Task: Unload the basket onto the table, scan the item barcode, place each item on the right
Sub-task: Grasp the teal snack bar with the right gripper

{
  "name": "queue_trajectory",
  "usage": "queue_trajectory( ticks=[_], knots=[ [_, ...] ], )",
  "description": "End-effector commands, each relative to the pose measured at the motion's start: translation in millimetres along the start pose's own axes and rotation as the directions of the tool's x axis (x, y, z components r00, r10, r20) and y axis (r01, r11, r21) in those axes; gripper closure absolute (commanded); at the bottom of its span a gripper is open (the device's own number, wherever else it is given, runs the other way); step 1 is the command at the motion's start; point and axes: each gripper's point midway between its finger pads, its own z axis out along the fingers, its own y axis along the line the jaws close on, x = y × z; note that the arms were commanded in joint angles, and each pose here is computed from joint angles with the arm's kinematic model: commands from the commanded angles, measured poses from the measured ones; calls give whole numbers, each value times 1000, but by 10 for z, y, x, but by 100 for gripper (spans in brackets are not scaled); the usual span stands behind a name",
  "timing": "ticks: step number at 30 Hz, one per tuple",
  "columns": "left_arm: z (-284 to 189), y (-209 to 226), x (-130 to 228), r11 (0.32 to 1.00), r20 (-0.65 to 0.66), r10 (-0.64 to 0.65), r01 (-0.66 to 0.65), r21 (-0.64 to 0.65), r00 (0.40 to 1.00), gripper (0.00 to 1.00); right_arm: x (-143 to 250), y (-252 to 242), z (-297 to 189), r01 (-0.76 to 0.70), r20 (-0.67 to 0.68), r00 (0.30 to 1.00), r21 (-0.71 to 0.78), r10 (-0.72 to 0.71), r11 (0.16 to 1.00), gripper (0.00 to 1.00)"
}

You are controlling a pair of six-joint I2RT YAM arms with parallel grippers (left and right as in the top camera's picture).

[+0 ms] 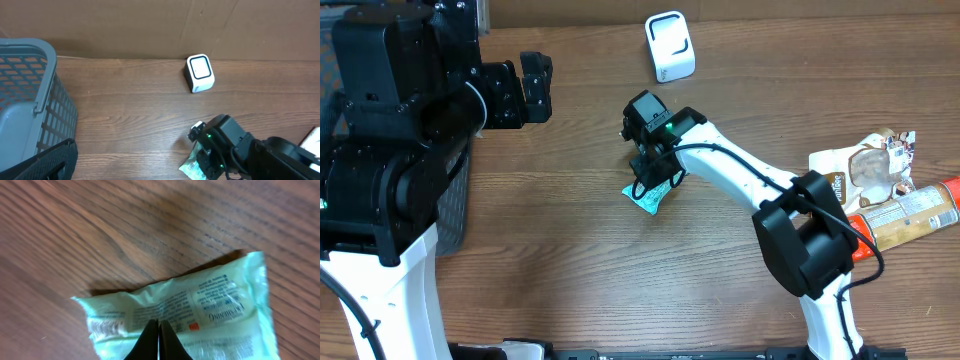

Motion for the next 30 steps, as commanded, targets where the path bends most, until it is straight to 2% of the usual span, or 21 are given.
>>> queue_trajectory(
  ticks=[1, 14, 15, 17, 19, 22, 28, 30],
  knots=[
    [30, 9, -5, 1000, -2, 20, -20, -8, 1000, 0, 93, -10, 162, 11, -39, 999, 10, -11, 1000, 96],
    [30, 8, -4, 1000, -2, 20, -20, -8, 1000, 0, 167, 20, 251, 45, -72, 996, -6, -46, 999, 96],
    [30, 9, -5, 1000, -2, 20, -20, -8, 1000, 0, 168, 30, 252, 53, -72, 996, -7, -53, 999, 94],
    [30, 9, -5, 1000, -2, 20, -20, -8, 1000, 0, 182, 72, 255, 75, -77, 994, -10, -75, 997, 73],
    [30, 9, -5, 1000, -2, 20, -20, -8, 1000, 1, 188, 108, 256, 89, -78, 993, -12, -90, 996, 58],
    [30, 8, -4, 1000, -2, 20, -20, -8, 1000, 0, 202, 141, 252, 104, -84, 991, -14, -105, 994, 48],
    [30, 9, -5, 1000, -2, 20, -20, -8, 1000, 0, 169, 243, 195, 158, -78, 984, -48, -161, 986, 36],
    [30, 9, -5, 1000, -2, 20, -20, -8, 1000, 0, 134, 300, 144, 182, -69, 980, -79, -187, 980, 27]
  ],
)
